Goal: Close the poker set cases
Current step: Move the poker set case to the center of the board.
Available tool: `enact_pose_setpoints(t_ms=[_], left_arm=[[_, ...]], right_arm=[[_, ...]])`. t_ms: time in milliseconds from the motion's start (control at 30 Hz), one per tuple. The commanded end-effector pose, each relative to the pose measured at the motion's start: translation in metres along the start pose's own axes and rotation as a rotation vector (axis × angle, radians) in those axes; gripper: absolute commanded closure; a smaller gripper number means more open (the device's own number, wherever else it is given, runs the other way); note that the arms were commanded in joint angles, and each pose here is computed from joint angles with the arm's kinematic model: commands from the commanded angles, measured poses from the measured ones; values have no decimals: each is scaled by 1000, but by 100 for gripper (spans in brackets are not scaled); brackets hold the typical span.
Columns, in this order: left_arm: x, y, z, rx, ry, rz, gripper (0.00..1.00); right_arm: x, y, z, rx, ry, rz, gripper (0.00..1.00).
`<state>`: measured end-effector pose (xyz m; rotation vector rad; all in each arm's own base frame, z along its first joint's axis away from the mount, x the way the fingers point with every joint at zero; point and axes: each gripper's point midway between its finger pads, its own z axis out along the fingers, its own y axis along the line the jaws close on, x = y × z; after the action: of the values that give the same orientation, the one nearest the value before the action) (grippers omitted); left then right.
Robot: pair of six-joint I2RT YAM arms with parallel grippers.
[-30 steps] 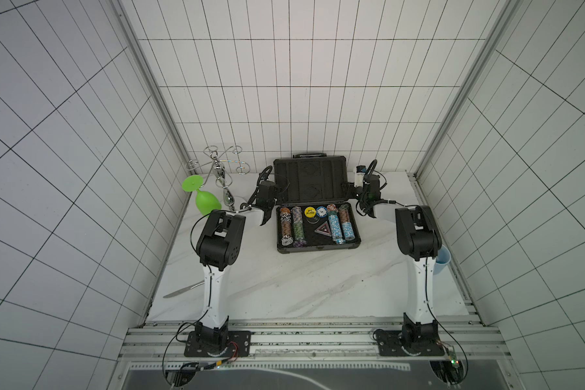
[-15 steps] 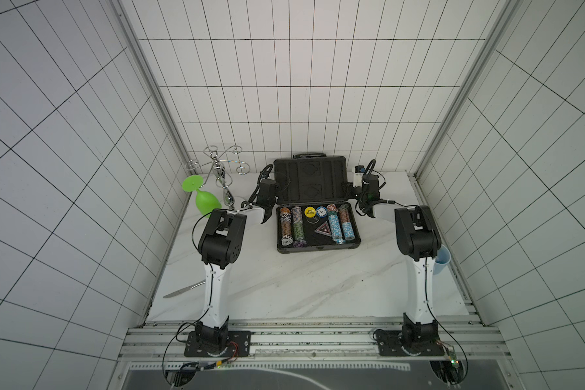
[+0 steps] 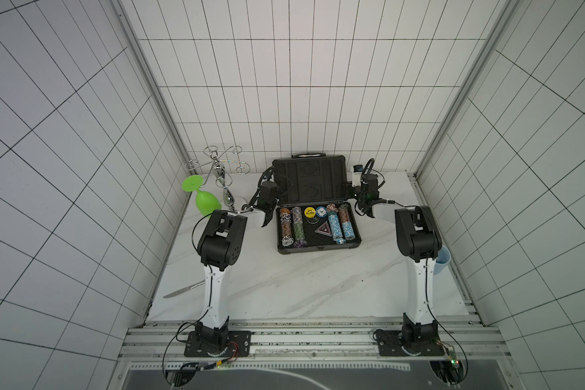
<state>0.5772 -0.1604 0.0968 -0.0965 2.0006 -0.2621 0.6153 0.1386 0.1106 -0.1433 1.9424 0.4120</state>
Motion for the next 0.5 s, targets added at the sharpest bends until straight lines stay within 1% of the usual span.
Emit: enact_pose_setpoints(t_ms=[0,167,333,400,433,467], left_arm=[[-25,-4,-17,22,-64,-18,100],[-24,-8,-29,29,-58,0,100],[-14,-8,-44,36,-36,-5,100],[-9,-8,-49,44,-26,-8,100],[-7,-8,-51,46,-24,-10,100],[-7,-8,-52,49,-24,-12,100]], right_arm=[[-54,17,-33,-53,-138,-29,85],[-49,19,-49,-52,-135,-27,86],[-32,21,-69,-45,-116,-18,86],[-28,21,-75,-40,-110,-18,84],[-27,21,-77,-36,-108,-19,81],[-28,19,-78,-28,-107,-18,76]])
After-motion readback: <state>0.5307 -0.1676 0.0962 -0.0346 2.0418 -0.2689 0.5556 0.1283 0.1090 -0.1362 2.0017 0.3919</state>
